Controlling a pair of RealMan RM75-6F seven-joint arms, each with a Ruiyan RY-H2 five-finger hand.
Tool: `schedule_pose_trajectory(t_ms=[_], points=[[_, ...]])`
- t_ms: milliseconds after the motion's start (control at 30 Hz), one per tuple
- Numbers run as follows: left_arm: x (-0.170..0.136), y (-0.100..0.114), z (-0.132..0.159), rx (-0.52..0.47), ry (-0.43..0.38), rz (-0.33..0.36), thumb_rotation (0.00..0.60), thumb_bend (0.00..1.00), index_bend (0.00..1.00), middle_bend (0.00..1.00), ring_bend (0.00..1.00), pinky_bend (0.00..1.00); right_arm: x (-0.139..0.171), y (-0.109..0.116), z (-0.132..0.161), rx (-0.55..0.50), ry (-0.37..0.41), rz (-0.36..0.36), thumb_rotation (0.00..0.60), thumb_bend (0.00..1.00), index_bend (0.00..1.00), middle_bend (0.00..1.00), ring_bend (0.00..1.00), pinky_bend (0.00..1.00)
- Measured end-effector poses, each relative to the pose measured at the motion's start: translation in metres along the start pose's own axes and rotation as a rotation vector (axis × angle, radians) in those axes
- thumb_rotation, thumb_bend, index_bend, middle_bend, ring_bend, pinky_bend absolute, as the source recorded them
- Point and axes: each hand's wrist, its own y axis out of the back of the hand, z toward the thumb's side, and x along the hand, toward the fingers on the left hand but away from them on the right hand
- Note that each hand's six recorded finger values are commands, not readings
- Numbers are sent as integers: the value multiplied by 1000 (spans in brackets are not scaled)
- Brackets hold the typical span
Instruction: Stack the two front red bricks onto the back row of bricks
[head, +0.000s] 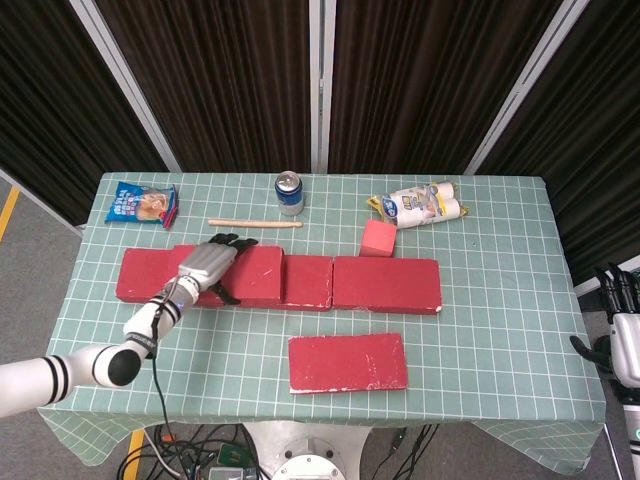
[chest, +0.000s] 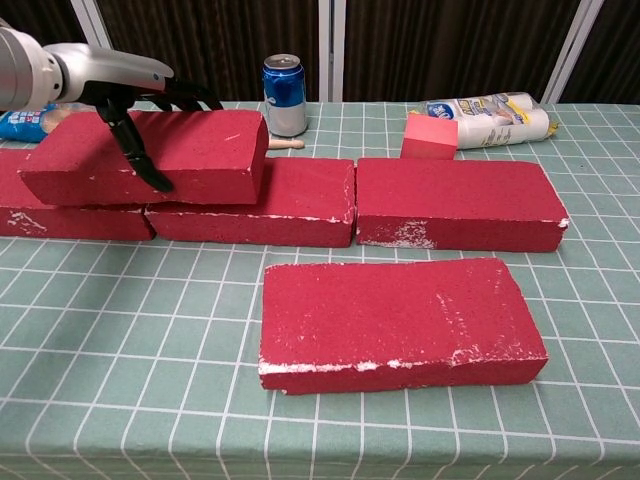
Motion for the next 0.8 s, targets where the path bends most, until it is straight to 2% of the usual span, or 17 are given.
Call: schedule_pose_trajectory(t_ms=[400, 800], points=[[11, -10, -12, 18, -28, -41, 600, 90, 83, 187, 0, 0, 0, 1, -13, -29, -32, -14, 600, 83, 0, 0, 0, 0], [10, -2, -16, 43, -48, -47, 600, 92, 82, 187, 0, 0, 4, 10, -12, -26, -23, -40, 600, 83, 0, 0, 0, 0]])
